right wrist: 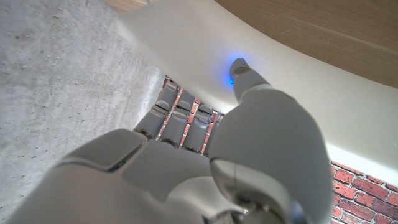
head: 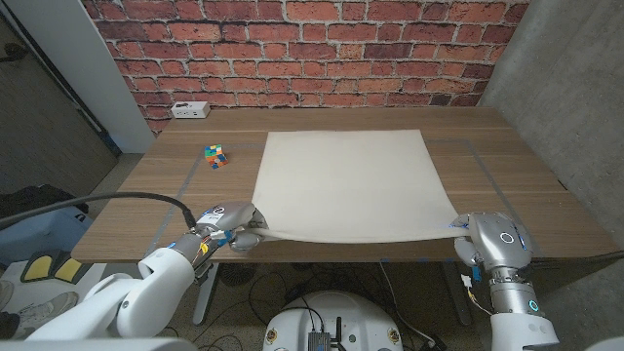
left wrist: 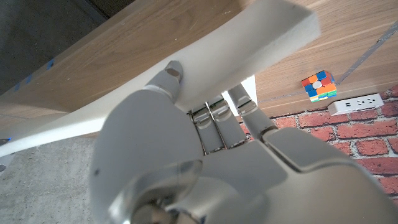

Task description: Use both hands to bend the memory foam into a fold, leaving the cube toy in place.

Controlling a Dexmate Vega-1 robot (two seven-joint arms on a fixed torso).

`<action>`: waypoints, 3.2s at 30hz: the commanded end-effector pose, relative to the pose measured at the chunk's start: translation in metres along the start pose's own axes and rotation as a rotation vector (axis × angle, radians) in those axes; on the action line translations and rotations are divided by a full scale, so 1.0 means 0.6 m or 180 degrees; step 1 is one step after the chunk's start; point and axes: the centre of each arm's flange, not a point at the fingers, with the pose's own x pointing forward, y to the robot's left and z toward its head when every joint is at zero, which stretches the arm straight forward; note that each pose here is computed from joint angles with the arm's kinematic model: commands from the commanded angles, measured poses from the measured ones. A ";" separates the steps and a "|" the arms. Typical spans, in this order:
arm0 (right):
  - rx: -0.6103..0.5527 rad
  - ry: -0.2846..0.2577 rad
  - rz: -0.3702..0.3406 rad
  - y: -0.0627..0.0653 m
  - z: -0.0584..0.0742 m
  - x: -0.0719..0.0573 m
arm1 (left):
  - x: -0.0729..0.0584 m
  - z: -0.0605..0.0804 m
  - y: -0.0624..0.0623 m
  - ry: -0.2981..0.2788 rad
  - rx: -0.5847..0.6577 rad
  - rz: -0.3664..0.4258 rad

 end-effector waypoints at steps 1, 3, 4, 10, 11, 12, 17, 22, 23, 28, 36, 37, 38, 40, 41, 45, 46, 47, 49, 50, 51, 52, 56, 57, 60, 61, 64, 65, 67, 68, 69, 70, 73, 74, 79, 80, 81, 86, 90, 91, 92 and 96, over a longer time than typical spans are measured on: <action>0.0056 0.0191 -0.0007 -0.009 -0.014 -0.048 | -0.041 -0.001 0.013 0.0111 0.0139 -0.0019; 0.0054 0.0229 -0.0025 -0.010 -0.016 -0.053 | -0.048 -0.001 0.014 0.0131 0.0155 0.0013; 0.0071 0.0236 -0.0028 -0.011 -0.017 -0.055 | -0.051 -0.001 0.015 0.0135 0.0161 0.0022; 0.0144 0.0264 -0.0117 -0.017 -0.019 -0.070 | -0.072 -0.001 0.023 0.0169 0.0185 0.0115; 0.0173 0.0265 -0.0133 -0.019 -0.021 -0.073 | -0.075 -0.001 0.025 0.0178 0.0194 0.0135; 0.0210 0.0285 -0.0156 -0.020 -0.023 -0.074 | -0.078 -0.002 0.027 0.0179 0.0193 0.0153; 0.0404 0.0297 -0.0280 -0.033 -0.032 -0.081 | -0.089 -0.003 0.037 0.0143 0.0170 0.0197; 0.0444 0.0298 -0.0382 -0.051 -0.037 -0.081 | -0.093 -0.007 0.045 0.0123 0.0152 0.0212; 0.0442 0.0298 -0.0394 -0.055 -0.037 -0.079 | -0.094 -0.008 0.047 0.0125 0.0151 0.0224; 0.0396 0.0302 -0.0421 -0.071 -0.039 -0.070 | -0.096 -0.010 0.056 0.0163 0.0205 0.0288; 0.0441 0.0260 -0.0506 -0.094 -0.043 -0.048 | -0.088 -0.018 0.083 0.0197 0.0290 0.0373; 0.0458 0.0249 -0.0514 -0.097 -0.044 -0.044 | -0.086 -0.018 0.088 0.0192 0.0310 0.0378; 0.0477 0.0244 -0.0523 -0.099 -0.045 -0.040 | -0.083 -0.018 0.093 0.0183 0.0330 0.0399; 0.0498 0.0229 -0.0552 -0.102 -0.045 -0.033 | -0.076 -0.018 0.103 0.0181 0.0390 0.0418; 0.0497 0.0210 -0.0559 -0.104 -0.044 -0.029 | -0.072 -0.018 0.108 0.0183 0.0426 0.0432; 0.0514 0.0178 -0.0576 -0.109 -0.042 -0.012 | -0.052 -0.019 0.123 0.0123 0.0472 0.0464; 0.0563 0.0162 -0.0573 -0.110 -0.043 -0.002 | -0.041 -0.019 0.129 0.0066 0.0482 0.0489; 0.0568 0.0159 -0.0572 -0.110 -0.043 -0.002 | -0.041 -0.019 0.129 0.0063 0.0482 0.0487; 0.0623 0.0131 -0.0582 -0.111 -0.044 0.015 | -0.023 -0.018 0.137 0.0004 0.0510 0.0498; 0.0633 0.0115 -0.0581 -0.112 -0.044 0.021 | -0.018 -0.018 0.141 -0.0008 0.0519 0.0499; 0.0635 0.0106 -0.0583 -0.113 -0.044 0.026 | -0.014 -0.017 0.144 -0.0018 0.0524 0.0502; 0.0632 0.0097 -0.0582 -0.115 -0.043 0.031 | -0.009 -0.017 0.147 -0.0028 0.0531 0.0500; 0.0632 0.0071 -0.0581 -0.119 -0.044 0.048 | 0.004 -0.018 0.156 -0.0052 0.0529 0.0518; 0.0635 0.0068 -0.0583 -0.120 -0.043 0.052 | 0.007 -0.018 0.157 -0.0057 0.0529 0.0520; 0.0643 0.0055 -0.0572 -0.123 -0.044 0.064 | 0.016 -0.019 0.163 -0.0084 0.0520 0.0498; 0.0650 0.0050 -0.0557 -0.124 -0.045 0.069 | 0.020 -0.019 0.166 -0.0090 0.0523 0.0480; 0.0661 0.0043 -0.0531 -0.127 -0.046 0.080 | 0.029 -0.017 0.172 -0.0125 0.0519 0.0441; 0.0659 0.0039 -0.0526 -0.128 -0.046 0.083 | 0.031 -0.017 0.174 -0.0130 0.0524 0.0433; 0.0654 0.0037 -0.0525 -0.131 -0.046 0.086 | 0.035 -0.015 0.177 -0.0139 0.0537 0.0419; 0.0650 0.0042 -0.0524 -0.132 -0.045 0.087 | 0.035 -0.014 0.179 -0.0140 0.0540 0.0419; 0.0640 0.0047 -0.0535 -0.134 -0.045 0.088 | 0.036 -0.014 0.181 -0.0137 0.0545 0.0435; 0.0635 0.0054 -0.0535 -0.135 -0.046 0.089 | 0.037 -0.014 0.184 -0.0129 0.0554 0.0438; 0.0633 0.0072 -0.0509 -0.139 -0.048 0.098 | 0.042 -0.015 0.193 -0.0140 0.0535 0.0444; 0.0628 0.0072 -0.0490 -0.140 -0.048 0.101 | 0.044 -0.015 0.196 -0.0139 0.0541 0.0445; 0.0597 0.0079 -0.0476 -0.147 -0.047 0.109 | 0.052 -0.013 0.207 -0.0159 0.0561 0.0431; 0.0586 0.0095 -0.0473 -0.147 -0.047 0.111 | 0.053 -0.012 0.209 -0.0160 0.0564 0.0432; 0.0577 0.0102 -0.0457 -0.149 -0.048 0.114 | 0.055 -0.012 0.212 -0.0158 0.0571 0.0434; 0.0548 0.0088 -0.0356 -0.157 -0.049 0.131 | 0.068 -0.011 0.228 -0.0137 0.0614 0.0421; 0.0534 0.0088 -0.0272 -0.169 -0.048 0.147 | 0.087 -0.010 0.245 -0.0159 0.0622 0.0356; 0.0529 0.0084 -0.0256 -0.172 -0.048 0.151 | 0.092 -0.009 0.249 -0.0163 0.0629 0.0341; 0.0524 0.0079 -0.0225 -0.174 -0.047 0.154 | 0.097 -0.008 0.252 -0.0164 0.0636 0.0321; 0.0496 0.0083 -0.0144 -0.178 -0.047 0.168 | 0.118 -0.009 0.262 -0.0176 0.0635 0.0232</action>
